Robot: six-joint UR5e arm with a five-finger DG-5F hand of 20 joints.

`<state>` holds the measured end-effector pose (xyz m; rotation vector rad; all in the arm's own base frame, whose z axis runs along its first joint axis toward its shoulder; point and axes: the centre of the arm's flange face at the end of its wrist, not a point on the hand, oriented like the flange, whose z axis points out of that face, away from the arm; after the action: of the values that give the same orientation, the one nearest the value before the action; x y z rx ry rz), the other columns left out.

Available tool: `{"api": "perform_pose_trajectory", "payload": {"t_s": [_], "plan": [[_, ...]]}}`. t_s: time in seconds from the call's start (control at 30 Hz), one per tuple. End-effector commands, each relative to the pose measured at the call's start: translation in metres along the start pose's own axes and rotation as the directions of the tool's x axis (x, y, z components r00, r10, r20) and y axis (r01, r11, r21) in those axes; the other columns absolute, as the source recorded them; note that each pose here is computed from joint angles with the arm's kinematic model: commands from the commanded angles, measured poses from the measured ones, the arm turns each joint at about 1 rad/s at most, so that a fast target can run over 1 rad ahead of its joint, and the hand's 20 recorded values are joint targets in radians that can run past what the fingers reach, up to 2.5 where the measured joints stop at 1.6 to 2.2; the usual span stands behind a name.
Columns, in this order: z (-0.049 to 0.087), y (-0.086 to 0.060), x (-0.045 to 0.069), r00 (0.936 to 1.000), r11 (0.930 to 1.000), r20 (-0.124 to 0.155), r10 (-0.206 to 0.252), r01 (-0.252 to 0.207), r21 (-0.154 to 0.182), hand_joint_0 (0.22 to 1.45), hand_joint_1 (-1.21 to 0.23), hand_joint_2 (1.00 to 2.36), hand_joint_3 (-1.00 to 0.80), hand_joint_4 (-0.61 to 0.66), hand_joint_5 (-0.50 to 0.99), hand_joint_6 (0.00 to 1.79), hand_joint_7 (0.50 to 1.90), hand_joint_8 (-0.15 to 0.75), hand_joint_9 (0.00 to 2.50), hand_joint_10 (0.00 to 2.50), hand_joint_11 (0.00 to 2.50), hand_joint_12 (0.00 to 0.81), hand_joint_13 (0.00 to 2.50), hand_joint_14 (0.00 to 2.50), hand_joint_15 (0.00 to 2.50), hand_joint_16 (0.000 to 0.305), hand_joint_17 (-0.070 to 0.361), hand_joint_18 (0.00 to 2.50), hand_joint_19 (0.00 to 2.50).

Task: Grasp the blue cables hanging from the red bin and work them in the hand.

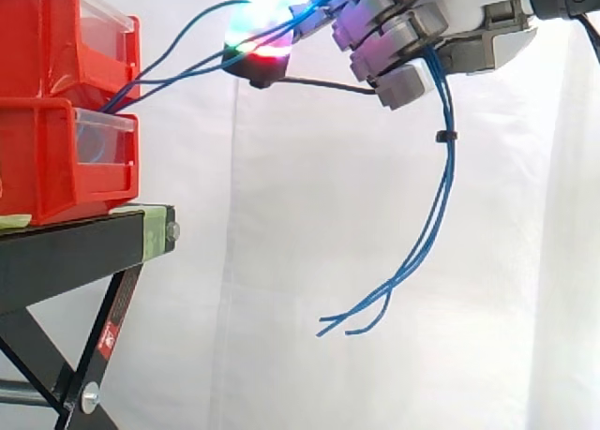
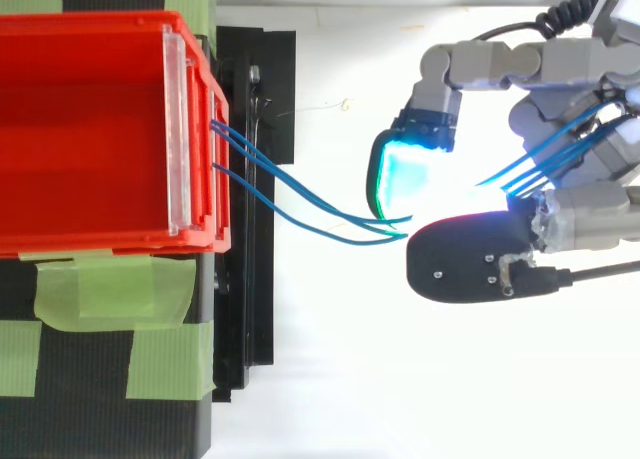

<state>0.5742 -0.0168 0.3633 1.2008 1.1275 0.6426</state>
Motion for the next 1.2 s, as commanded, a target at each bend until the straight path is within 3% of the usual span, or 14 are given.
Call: {"api": "perform_pose_trajectory", "payload": {"t_s": [0.0, 0.17, 0.37, 1.17], "plan": [[-0.0001, -0.0005, 0.0003, 0.9999, 0.9999, -0.002, -0.011, 0.011, 0.000, 0.83, -0.70, 1.01, -0.06, 0.14, 0.71, 0.08, 1.57, 0.409, 1.03, 2.50, 2.50, 0.507, 1.19, 2.50, 1.68, 0.069, 0.155, 1.64, 0.92], [-0.0002, 0.0009, -0.0002, 0.9999, 0.9999, -0.001, -0.013, 0.013, -0.002, 0.84, -0.69, 1.02, -0.08, 0.16, 0.55, 0.43, 1.43, 0.423, 0.98, 2.50, 2.50, 0.506, 1.16, 2.50, 1.69, 0.066, 0.148, 1.59, 0.98], [-0.0002, -0.0007, 0.0002, 0.9999, 0.9999, -0.002, -0.016, 0.016, 0.002, 0.84, -0.69, 1.02, -0.06, 0.14, 0.41, 0.73, 1.30, 0.415, 0.92, 2.50, 2.50, 0.509, 1.13, 2.50, 1.68, 0.066, 0.148, 1.57, 0.95], [-0.0004, -0.0009, -0.0003, 0.9998, 0.9998, 0.002, -0.017, 0.017, 0.004, 0.84, -0.69, 1.01, 0.07, 0.15, 0.28, 1.04, 1.19, 0.421, 0.83, 2.50, 2.50, 0.530, 1.12, 2.50, 1.61, 0.073, 0.164, 1.55, 0.80]]}}
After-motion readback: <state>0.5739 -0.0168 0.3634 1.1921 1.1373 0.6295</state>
